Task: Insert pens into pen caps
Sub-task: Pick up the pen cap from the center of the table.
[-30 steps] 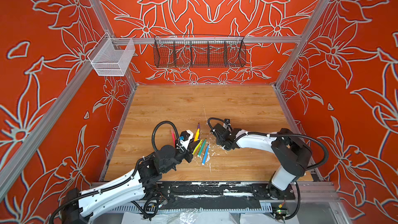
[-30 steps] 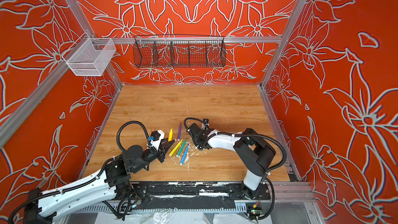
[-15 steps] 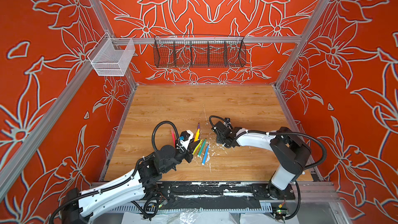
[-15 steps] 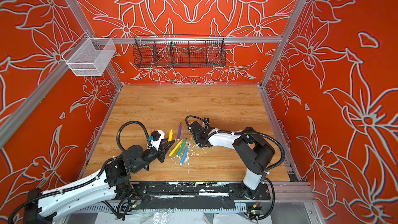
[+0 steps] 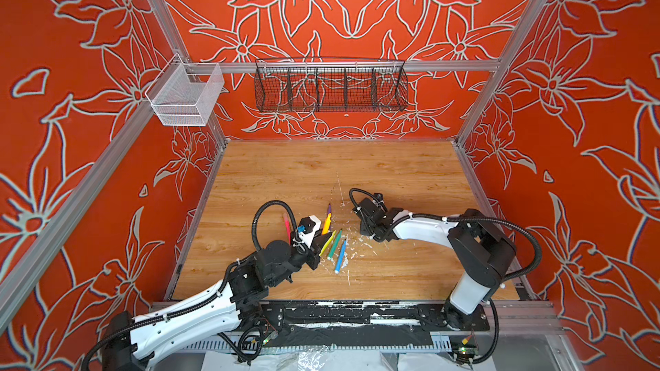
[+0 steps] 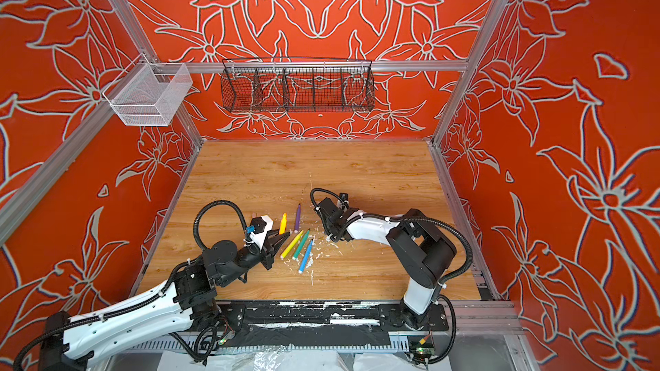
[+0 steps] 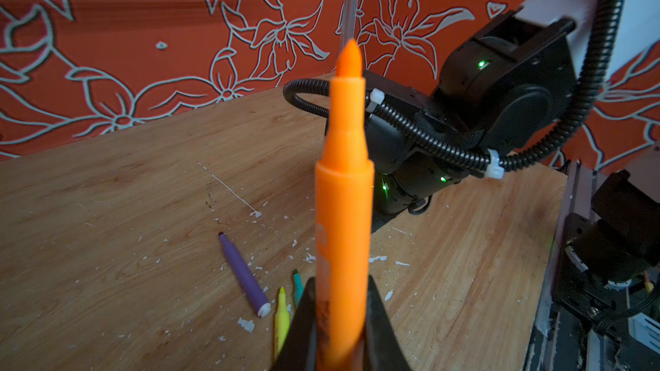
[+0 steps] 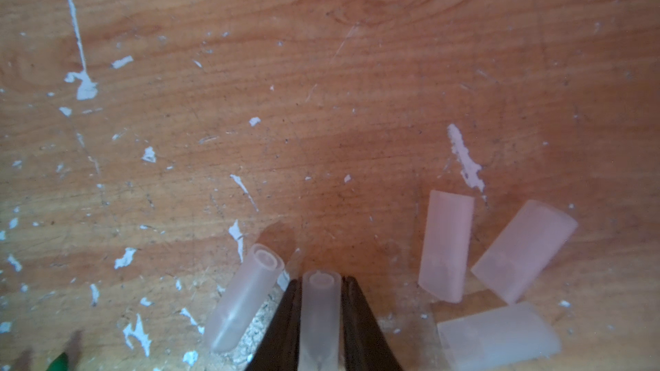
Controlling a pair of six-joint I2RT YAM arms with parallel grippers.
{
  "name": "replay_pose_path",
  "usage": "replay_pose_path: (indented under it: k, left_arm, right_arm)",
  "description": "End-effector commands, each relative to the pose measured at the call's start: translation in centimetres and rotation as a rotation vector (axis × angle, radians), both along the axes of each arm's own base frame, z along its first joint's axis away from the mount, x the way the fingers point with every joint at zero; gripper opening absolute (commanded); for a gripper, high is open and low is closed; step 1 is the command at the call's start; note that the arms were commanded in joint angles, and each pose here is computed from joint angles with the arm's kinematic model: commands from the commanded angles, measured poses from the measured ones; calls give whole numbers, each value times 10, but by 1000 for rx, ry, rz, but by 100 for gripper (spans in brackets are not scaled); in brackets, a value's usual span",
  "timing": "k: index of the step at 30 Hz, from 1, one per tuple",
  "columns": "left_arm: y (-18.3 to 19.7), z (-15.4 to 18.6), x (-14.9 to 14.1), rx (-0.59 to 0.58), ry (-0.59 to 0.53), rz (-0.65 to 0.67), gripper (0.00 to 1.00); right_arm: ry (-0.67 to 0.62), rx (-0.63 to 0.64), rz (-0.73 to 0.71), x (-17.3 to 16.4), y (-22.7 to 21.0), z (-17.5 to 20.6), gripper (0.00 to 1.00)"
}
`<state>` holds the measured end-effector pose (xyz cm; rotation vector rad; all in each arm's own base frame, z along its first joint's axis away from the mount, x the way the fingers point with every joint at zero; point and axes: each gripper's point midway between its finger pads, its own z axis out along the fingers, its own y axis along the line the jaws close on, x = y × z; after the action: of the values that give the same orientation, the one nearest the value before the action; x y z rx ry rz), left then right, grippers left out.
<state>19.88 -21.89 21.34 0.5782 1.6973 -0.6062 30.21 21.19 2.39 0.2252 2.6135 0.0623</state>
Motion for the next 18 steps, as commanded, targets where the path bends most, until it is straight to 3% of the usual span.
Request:
replay_pose_path:
  k: [1, 12, 18]
  left_arm:
    - [-1, 13, -1, -27, -26, -9, 0]
    - [-2, 12, -1, -22, -23, -14, 0]
    - [-8, 7, 0, -16, -14, -28, 0]
  right_arm:
    - [60, -14, -1, -8, -4, -15, 23]
    - [54, -3, -1, -7, -4, -11, 17]
    - [-10, 31, -17, -7, -9, 20, 16]
